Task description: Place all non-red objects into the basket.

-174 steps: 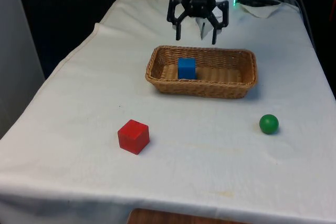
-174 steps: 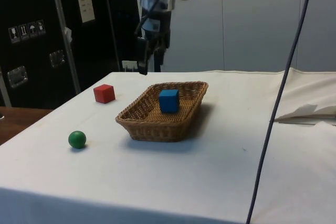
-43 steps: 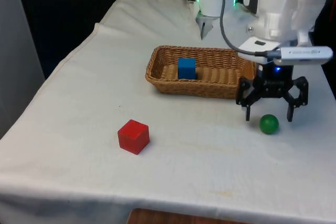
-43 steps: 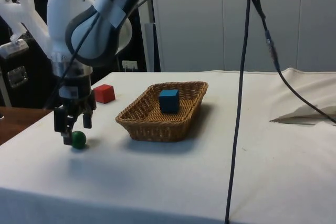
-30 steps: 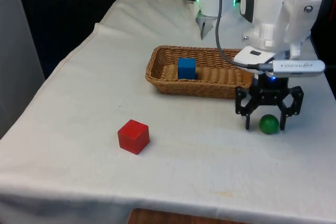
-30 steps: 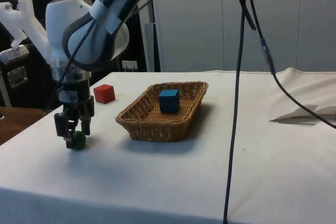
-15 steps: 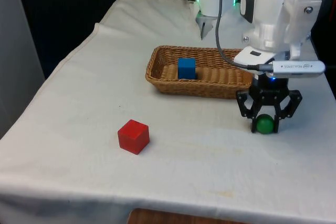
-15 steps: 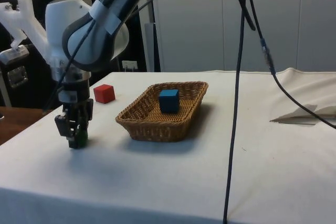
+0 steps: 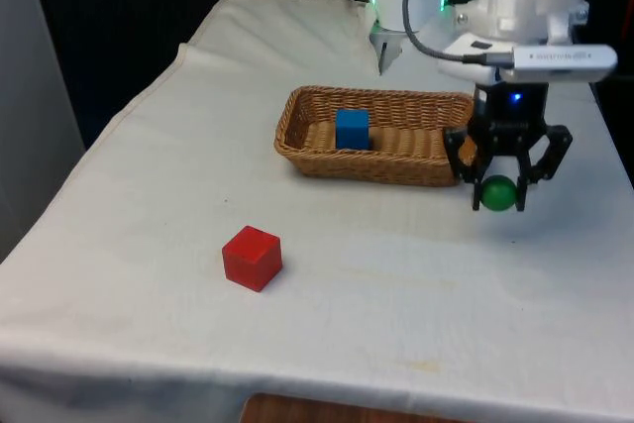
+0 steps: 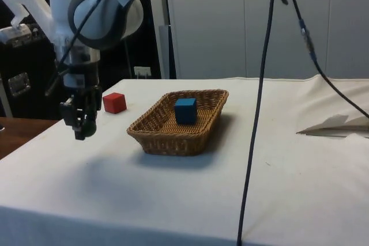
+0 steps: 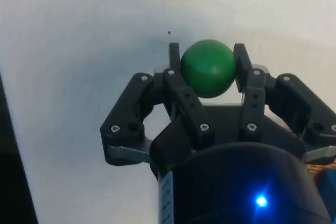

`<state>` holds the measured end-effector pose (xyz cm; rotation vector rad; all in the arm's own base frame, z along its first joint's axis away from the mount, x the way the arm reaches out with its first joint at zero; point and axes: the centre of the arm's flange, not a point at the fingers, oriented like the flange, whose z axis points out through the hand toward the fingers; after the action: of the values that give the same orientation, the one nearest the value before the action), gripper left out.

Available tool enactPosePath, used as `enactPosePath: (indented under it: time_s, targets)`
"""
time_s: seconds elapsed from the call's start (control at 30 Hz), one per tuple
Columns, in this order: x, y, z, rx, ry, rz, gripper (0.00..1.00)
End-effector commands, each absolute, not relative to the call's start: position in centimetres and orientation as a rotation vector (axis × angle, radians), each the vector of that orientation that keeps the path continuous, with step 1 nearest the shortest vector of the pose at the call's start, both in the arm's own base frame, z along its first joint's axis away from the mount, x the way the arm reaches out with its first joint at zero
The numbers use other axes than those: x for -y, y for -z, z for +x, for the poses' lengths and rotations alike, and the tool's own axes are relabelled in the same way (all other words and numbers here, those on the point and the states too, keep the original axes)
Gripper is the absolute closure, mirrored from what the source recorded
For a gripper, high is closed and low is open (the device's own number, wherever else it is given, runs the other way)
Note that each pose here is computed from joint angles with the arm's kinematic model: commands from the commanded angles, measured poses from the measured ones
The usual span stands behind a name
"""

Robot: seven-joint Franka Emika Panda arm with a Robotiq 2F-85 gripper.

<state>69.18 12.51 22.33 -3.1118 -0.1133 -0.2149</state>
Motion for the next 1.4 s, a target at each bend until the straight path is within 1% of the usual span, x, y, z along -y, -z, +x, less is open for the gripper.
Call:
enactPosePath:
  time_s: [0.0, 0.03, 0.2, 0.27, 0.3, 0.4, 0.5, 0.53, 0.6, 1.07, 1.37]
  targets:
    - [-12.3, -23.0, 69.0, 0.117, 0.22, -3.111, 1.0]
    - [-12.4, -22.7, 69.1, 0.115, 0.22, -3.111, 1.0]
    - [-11.8, -25.2, 68.2, 0.133, 0.242, -3.109, 1.0]
    - [-11.6, -25.9, 67.8, 0.141, 0.245, -3.109, 1.0]
    - [-11.8, -25.4, 68.1, 0.134, 0.242, -3.11, 1.0]
    - [-11.2, -27.1, 67.1, 0.155, 0.256, -3.108, 1.0]
    - [-10.7, -27.8, 66.5, 0.164, 0.261, -3.107, 1.0]
    - [-10.9, -27.5, 66.7, 0.159, 0.252, -3.11, 1.0]
    - [-10.3, -28.2, 65.9, 0.174, 0.261, -3.106, 1.0]
    - [-8.5, -29.0, 63.4, 0.214, 0.226, -3.121, 1.0]
    - [-6.9, -29.6, 60.9, 0.25, 0.221, -3.123, 1.0]
